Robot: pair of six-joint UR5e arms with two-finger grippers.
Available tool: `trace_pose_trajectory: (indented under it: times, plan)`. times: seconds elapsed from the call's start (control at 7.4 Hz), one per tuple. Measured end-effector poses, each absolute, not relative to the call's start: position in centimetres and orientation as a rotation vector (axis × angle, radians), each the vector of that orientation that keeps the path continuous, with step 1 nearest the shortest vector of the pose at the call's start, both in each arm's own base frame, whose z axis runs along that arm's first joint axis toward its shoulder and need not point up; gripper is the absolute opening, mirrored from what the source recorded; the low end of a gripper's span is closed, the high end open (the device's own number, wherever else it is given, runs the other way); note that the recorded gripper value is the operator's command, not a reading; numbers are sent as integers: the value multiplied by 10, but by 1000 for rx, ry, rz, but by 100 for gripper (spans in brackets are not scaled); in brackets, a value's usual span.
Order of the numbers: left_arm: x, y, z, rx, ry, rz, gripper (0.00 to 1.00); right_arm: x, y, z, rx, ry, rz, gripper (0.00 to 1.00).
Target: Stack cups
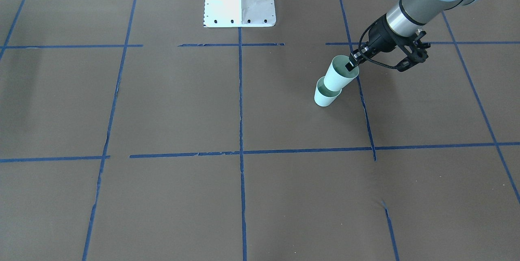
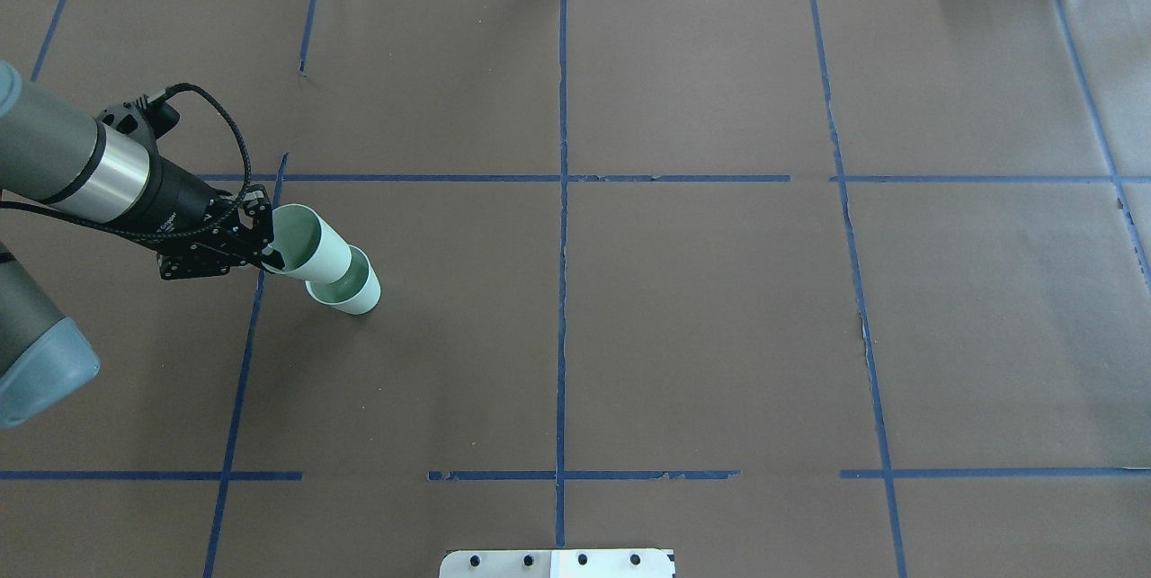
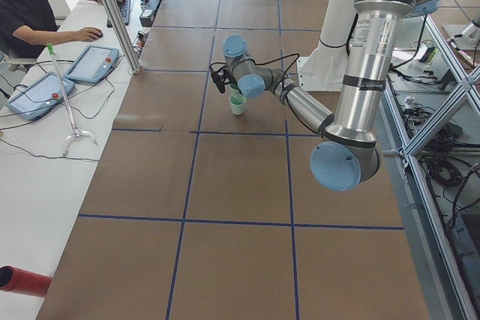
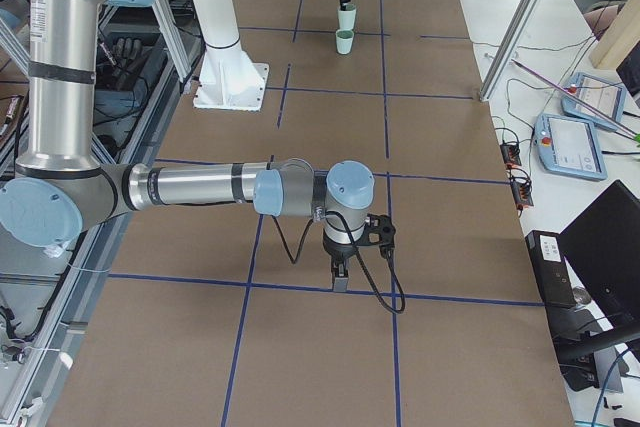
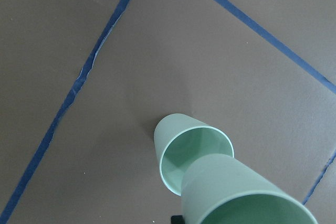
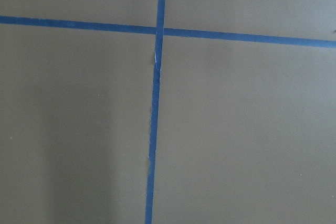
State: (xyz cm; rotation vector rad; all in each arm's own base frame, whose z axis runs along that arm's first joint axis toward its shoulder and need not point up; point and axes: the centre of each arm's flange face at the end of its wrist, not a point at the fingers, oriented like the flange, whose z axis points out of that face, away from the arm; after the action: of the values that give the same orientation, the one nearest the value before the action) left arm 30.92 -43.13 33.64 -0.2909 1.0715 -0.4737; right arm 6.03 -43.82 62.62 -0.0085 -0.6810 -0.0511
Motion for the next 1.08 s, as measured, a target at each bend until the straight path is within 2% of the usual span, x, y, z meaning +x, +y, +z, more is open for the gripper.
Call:
trace_pose_trajectory:
  times: [0.41,0.54,0.68,0.81,1.08]
  plan:
    - [316,-430,338,-289,1064,-471,0,60,-438,626,-9,-681,-51,100]
    - [320,-429,338,-292,1061,-466,11,60,-438,626,-8,-681,-51,100]
    - [323,-428,339,-296,1058,-462,39,60,-438,626,-8,-681,-51,100]
    - [325,-428,340,-297,1057,-461,46,60,-438,626,-9,-681,-51,100]
    - [328,-429,339,-296,1058,-456,53,60,-438,626,-9,-681,-51,100]
